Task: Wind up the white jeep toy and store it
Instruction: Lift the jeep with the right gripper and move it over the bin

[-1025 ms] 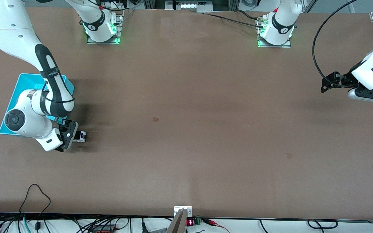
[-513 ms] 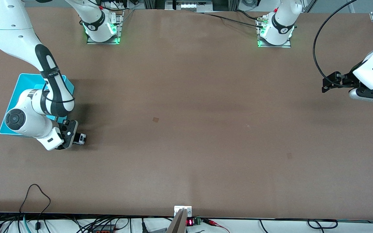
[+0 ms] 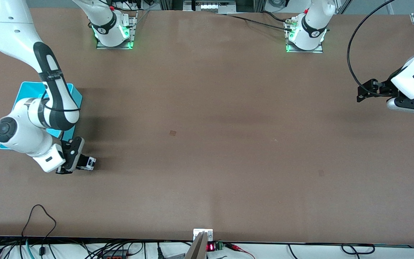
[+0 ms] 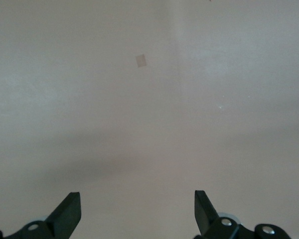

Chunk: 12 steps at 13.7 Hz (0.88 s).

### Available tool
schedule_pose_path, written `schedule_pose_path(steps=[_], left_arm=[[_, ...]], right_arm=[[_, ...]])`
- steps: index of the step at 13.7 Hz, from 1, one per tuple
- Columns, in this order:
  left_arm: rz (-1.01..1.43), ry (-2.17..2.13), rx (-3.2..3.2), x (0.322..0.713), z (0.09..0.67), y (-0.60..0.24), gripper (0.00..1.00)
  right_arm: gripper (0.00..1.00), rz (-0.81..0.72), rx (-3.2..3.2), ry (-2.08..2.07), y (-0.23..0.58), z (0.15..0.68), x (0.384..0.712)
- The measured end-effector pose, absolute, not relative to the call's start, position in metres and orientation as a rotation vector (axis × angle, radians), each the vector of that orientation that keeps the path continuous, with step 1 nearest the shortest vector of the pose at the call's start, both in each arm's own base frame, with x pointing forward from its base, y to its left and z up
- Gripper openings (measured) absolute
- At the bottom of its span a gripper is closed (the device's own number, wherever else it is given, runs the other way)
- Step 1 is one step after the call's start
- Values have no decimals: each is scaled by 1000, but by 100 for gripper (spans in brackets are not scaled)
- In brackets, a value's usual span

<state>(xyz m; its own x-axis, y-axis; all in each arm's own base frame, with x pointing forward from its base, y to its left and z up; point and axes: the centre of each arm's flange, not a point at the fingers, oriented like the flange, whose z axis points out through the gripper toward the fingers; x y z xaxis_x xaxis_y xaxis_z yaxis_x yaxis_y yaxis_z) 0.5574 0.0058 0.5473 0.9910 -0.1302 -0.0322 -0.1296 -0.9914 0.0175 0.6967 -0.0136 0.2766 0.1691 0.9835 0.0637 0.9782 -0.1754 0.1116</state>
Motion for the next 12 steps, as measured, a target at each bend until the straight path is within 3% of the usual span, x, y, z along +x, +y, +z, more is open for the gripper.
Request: schedule_pose_path(steps=[3, 12], left_arm=[[-56, -204, 3119, 557, 547, 6, 100], [-60, -208, 3127, 557, 547, 4, 100]], right_arm=[[51, 178, 2544, 1779, -22, 311, 693], [51, -88, 2944, 940, -109, 350, 655]])
